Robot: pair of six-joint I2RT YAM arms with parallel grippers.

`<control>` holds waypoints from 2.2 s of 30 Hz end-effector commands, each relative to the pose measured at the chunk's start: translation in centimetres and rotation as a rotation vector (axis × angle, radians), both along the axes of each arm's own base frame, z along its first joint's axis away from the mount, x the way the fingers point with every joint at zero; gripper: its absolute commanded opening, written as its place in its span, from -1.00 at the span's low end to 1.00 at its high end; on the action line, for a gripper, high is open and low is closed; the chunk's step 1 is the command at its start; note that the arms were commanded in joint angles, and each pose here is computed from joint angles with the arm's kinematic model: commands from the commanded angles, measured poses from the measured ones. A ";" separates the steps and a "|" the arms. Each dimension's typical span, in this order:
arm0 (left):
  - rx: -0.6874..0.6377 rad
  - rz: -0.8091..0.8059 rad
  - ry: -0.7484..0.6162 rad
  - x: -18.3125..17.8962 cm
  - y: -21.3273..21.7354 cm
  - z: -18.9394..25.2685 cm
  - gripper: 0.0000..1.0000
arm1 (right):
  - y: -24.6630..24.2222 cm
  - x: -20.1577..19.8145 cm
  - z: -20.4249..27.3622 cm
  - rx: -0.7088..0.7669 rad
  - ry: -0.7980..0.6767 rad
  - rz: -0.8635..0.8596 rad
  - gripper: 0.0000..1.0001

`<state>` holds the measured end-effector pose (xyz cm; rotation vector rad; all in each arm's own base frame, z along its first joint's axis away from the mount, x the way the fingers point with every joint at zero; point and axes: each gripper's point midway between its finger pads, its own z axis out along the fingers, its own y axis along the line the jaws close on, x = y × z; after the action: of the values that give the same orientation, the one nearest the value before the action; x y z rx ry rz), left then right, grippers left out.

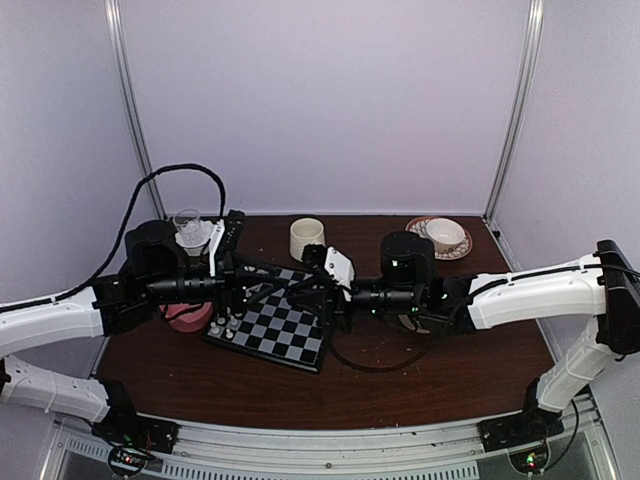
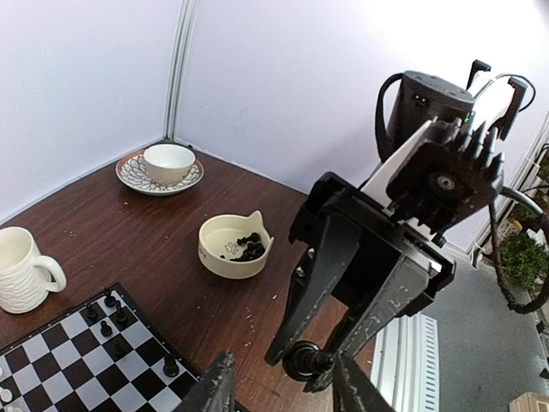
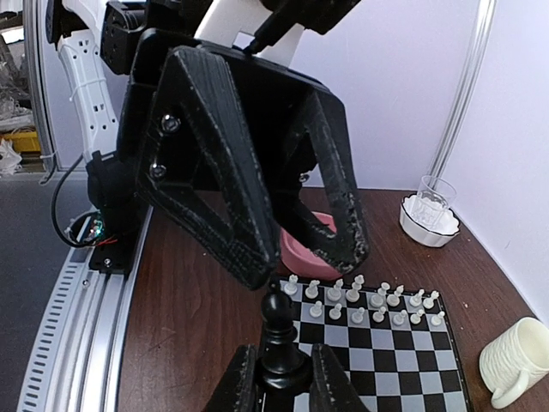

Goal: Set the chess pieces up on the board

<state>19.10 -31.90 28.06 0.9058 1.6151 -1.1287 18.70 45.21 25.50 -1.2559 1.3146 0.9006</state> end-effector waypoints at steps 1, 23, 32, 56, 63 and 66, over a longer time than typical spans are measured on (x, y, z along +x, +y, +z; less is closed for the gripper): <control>-0.062 -0.038 -0.066 -0.2 -0.4 1.8 -0.27 | 0.4 0.0 1.4 0.064 0.051 0.008 -0.89; -0.036 -0.116 -0.037 -0.7 -1.6 1.2 -0.73 | 0.9 0.5 0.9 0.063 0.090 -0.009 -0.90; -0.023 -0.110 -0.039 -0.7 -1.5 1.0 -1.00 | 1.0 0.6 1.0 0.070 0.098 -0.011 -0.83; 0.148 0.061 -0.016 7.3 -5.8 -3.1 -1.00 | -13.9 7.6 -1.3 0.087 0.277 -0.486 0.44; 0.231 0.122 -0.041 11.5 -8.4 -7.1 -1.00 | -16.4 8.8 -3.4 0.122 0.242 -0.619 0.41; 0.249 0.126 -0.032 12.9 -9.5 -8.9 -1.00 | -17.2 9.0 -3.6 0.135 0.228 -0.657 0.40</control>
<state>29.50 -40.07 18.88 0.9722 1.8539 -0.8901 26.54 29.28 19.56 -0.6834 1.7503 0.6863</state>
